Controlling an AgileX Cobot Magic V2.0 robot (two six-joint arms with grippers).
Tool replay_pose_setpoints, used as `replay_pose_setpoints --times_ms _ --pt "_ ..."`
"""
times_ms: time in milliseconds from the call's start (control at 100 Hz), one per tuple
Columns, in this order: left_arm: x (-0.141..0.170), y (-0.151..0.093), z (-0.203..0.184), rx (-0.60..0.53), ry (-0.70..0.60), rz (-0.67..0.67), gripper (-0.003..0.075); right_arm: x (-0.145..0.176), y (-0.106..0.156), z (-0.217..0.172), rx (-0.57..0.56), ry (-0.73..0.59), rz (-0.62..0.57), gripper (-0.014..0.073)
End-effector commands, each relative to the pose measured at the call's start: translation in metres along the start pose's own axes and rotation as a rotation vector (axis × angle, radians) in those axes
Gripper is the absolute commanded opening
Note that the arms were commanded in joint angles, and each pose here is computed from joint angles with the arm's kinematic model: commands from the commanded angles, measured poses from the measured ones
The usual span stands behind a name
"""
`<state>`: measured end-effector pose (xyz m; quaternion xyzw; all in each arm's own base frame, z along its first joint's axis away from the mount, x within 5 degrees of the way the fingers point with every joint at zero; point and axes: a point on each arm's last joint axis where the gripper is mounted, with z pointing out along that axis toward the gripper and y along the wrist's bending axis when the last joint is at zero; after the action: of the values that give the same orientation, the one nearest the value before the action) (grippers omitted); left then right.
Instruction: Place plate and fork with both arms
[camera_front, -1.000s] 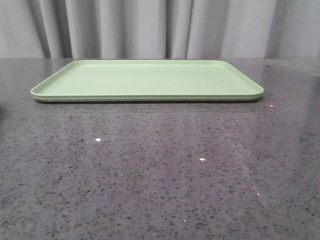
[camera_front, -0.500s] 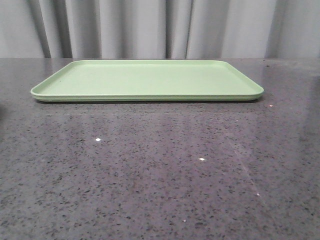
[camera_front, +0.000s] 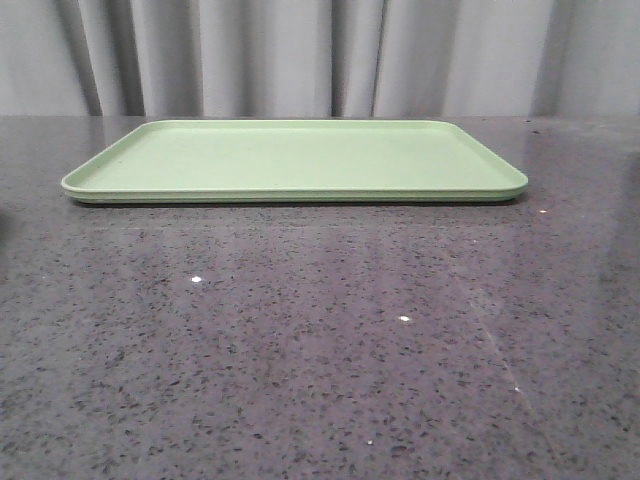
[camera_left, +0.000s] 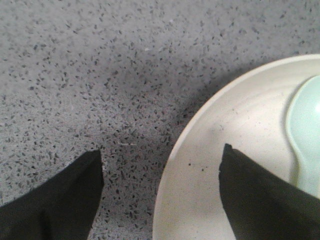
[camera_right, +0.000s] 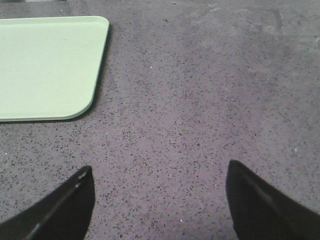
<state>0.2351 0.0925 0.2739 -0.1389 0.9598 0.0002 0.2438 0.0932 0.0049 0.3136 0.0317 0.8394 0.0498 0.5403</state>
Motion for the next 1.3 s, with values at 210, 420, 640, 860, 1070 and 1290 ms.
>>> replay_pose_setpoints --times_ms 210,420,640,860,1070,1290 --pt "-0.012 0.003 0.008 -0.005 0.013 0.051 0.047 -0.016 0.001 -0.003 0.001 -0.091 -0.02 0.0552" --pt "-0.012 0.004 0.013 -0.001 0.033 0.063 0.0393 -0.016 0.0 -0.003 0.009 -0.091 -0.032 0.0552" --pt "-0.011 0.004 0.014 0.002 0.043 0.062 0.0087 -0.016 0.0 -0.003 0.011 -0.092 -0.034 0.0552" --pt "-0.011 0.002 0.014 0.016 0.048 0.05 -0.002 -0.016 0.0 -0.003 0.011 -0.092 -0.034 0.0552" --pt "-0.016 -0.001 0.006 0.055 0.056 0.052 -0.002 -0.016 0.0 -0.003 0.011 -0.092 -0.034 0.0552" --pt "-0.035 -0.002 -0.02 0.167 0.006 0.009 -0.002 -0.016 0.0 -0.003 0.011 -0.092 -0.034 0.0552"
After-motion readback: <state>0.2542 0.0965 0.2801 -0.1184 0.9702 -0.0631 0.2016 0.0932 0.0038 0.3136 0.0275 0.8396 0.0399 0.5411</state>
